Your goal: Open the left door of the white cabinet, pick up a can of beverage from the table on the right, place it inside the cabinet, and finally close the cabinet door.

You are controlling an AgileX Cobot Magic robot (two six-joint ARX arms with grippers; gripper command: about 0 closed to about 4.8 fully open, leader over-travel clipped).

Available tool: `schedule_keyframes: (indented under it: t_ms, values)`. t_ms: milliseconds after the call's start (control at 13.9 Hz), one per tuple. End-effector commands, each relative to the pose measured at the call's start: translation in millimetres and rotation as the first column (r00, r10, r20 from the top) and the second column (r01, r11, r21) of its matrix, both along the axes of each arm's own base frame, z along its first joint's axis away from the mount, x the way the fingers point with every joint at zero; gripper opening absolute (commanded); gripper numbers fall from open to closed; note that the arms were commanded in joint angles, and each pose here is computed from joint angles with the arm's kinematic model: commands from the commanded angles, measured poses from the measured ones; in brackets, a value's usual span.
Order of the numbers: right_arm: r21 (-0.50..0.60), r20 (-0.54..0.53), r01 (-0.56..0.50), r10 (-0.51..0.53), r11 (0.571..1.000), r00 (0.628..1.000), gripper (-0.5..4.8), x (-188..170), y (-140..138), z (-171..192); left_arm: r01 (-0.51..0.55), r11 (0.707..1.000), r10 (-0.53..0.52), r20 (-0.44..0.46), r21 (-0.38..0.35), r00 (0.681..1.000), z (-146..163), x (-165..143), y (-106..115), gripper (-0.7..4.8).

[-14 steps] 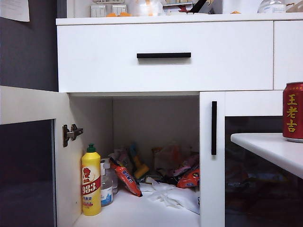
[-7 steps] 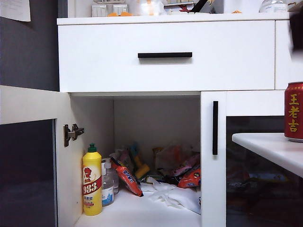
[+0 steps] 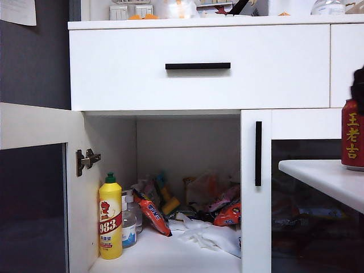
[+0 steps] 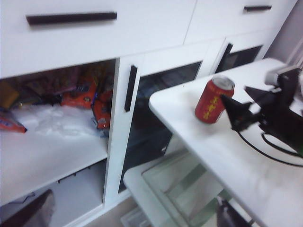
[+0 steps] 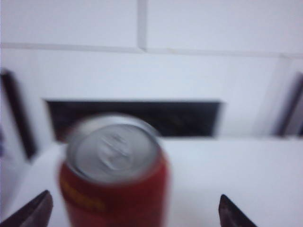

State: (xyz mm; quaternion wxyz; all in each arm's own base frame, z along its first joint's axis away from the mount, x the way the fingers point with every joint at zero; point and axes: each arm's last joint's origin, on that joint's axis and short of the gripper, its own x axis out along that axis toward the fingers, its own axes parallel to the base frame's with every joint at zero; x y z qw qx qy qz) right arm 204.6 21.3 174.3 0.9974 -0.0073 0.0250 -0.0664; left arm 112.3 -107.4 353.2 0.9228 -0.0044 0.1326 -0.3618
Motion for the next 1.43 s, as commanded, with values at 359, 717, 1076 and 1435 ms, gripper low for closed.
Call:
schedule_keyframes:
  t_ms: [359,717,1076,1435]
  values:
    - [0.0,-0.054,-0.029,0.029,1.0,0.998,4.79,48.5,4.4,-2.8,-0.001,1.0,0.001,-0.016,0.01,1.0,-3.1,7.8,-7.7,4.4]
    - [0.004,-0.046,-0.06,0.061,0.998,0.997,1.39,47.9,6.0,-0.8,0.0,1.0,0.001,-0.029,0.022,1.0,-4.8,7.5,-7.4,4.39]
    - [-0.001,0.209,-0.341,0.334,0.94,0.919,1.8,34.4,44.0,77.2,0.0,1.0,0.001,-0.029,0.023,1.0,-4.7,7.0,-7.0,4.39]
    - [-0.022,0.28,-0.55,0.533,0.835,0.799,1.8,53.0,101.3,135.9,0.005,1.0,-0.004,-0.036,0.027,0.999,-5.4,6.8,-6.9,4.39]
